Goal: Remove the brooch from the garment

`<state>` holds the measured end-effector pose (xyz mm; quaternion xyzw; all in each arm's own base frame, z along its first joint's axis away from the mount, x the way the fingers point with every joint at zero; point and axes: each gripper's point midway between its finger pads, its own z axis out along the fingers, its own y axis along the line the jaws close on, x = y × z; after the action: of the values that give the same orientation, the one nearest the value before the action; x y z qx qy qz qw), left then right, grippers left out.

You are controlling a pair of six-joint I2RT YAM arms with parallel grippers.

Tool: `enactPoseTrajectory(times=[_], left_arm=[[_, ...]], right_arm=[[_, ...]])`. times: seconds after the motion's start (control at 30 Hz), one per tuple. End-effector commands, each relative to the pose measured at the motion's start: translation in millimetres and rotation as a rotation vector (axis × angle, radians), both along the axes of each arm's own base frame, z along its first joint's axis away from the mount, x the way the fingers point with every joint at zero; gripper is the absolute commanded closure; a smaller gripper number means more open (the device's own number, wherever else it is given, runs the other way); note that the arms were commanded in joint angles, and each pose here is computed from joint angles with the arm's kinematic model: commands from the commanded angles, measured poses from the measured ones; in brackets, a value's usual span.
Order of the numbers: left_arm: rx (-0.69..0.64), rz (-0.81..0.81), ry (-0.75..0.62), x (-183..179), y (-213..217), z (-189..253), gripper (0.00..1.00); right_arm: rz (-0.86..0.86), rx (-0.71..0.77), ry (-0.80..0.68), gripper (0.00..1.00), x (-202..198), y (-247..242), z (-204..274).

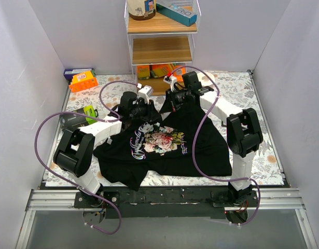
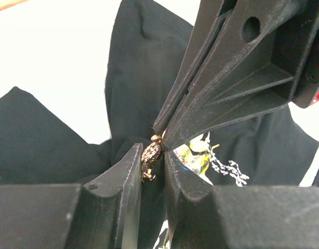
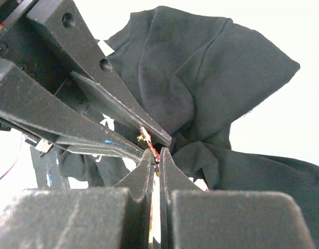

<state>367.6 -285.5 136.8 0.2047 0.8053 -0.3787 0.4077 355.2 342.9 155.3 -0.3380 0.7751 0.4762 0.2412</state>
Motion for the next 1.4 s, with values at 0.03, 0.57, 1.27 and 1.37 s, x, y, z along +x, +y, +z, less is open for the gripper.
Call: enactPoseTrajectory(times=[0.03,0.57,1.27,1.37], left_arm=[[0.016,0.135,-0.236,45,-13,49,0.95],[0.058,-0.273,-0.283,-28,19,69,0.55],[0.098,-0.247,-0.193,-28,31,52,0.6],[0.099,-0.142,-0.168,-21,47,55,0.58]], right_arm=[[0.187,0.095,0.094,0.99,-58,34,45],[0.211,0.172,0.078,0.99,-56,6,44],[0.173,0.14,-0.021,0.99,-51,2,46],[0.124,0.129,-0.071,0.99,-45,7,50]])
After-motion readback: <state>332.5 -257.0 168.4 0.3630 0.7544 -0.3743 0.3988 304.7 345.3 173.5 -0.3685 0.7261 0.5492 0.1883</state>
